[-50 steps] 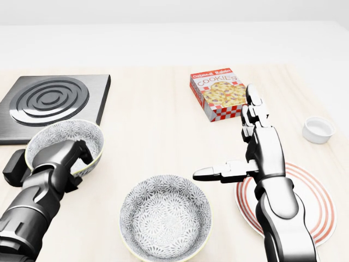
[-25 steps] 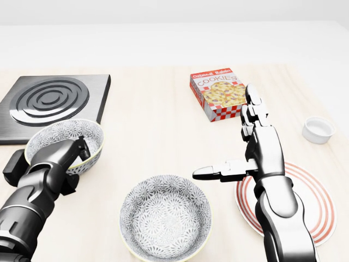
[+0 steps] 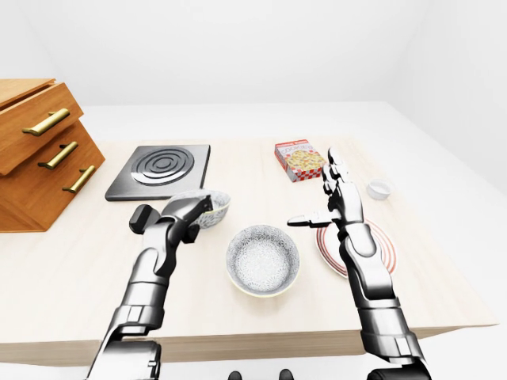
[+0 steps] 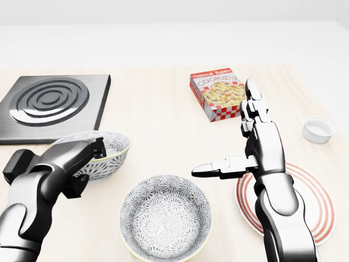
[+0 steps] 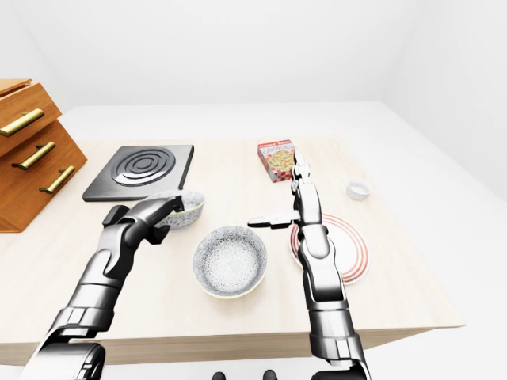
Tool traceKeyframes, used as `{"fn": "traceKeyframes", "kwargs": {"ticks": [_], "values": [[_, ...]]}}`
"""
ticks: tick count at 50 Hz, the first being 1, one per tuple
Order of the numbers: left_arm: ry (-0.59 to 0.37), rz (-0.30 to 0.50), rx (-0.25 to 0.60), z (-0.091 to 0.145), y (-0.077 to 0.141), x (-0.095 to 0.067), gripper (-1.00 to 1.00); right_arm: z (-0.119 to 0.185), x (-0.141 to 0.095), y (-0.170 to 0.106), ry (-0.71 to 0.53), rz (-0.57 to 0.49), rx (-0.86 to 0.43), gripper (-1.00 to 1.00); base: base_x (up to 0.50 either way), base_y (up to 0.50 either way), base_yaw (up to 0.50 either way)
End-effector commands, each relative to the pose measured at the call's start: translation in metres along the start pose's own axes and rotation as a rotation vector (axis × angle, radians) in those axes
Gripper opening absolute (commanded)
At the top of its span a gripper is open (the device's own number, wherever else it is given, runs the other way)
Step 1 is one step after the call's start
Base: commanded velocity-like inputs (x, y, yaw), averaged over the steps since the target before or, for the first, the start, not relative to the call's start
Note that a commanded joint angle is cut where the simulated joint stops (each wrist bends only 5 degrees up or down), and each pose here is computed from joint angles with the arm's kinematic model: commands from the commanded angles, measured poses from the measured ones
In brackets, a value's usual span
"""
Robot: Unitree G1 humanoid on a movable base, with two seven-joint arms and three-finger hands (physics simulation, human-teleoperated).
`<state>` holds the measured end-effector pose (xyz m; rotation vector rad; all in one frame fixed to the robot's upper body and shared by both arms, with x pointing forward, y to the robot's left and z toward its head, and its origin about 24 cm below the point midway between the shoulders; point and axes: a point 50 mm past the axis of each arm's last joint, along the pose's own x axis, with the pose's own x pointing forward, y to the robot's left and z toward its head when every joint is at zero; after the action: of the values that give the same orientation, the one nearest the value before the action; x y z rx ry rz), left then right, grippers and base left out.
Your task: Pick the akita bowl from table center and place it on the plate.
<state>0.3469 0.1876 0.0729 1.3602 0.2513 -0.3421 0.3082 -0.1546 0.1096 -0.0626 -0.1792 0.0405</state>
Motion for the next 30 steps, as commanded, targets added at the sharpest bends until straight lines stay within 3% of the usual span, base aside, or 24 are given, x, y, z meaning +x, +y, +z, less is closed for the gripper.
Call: {"fn": "traceKeyframes", "kwargs": {"ticks": [1,7,21,25,30], "values": [[-0.136,0.093,0.058,0.035,0.029,-0.05,-1.0,0.012,0.006,0.003,-0.043,0.04,-0.052,1.0,0.0,0.0,0.0],[-0.172,0.11,0.085,0.04,0.047,-0.041,-1.0,0.03,0.021,0.006,-0.094,0.134,-0.157,1.0,0.0,0.0,0.0],[-0.234,0.2,0.129,0.058,0.069,-0.056,-1.0,0.063,0.046,0.022,-0.136,0.396,-0.449,1.0,0.0,0.0,0.0],[-0.256,0.29,0.131,0.072,0.064,-0.082,-1.0,0.065,0.046,0.028,-0.121,0.467,-0.513,1.0,0.0,0.0,0.0],[-0.277,0.34,0.127,0.083,0.056,-0.101,-1.0,0.064,0.046,0.034,-0.102,0.525,-0.565,1.0,0.0,0.0,0.0]]}}
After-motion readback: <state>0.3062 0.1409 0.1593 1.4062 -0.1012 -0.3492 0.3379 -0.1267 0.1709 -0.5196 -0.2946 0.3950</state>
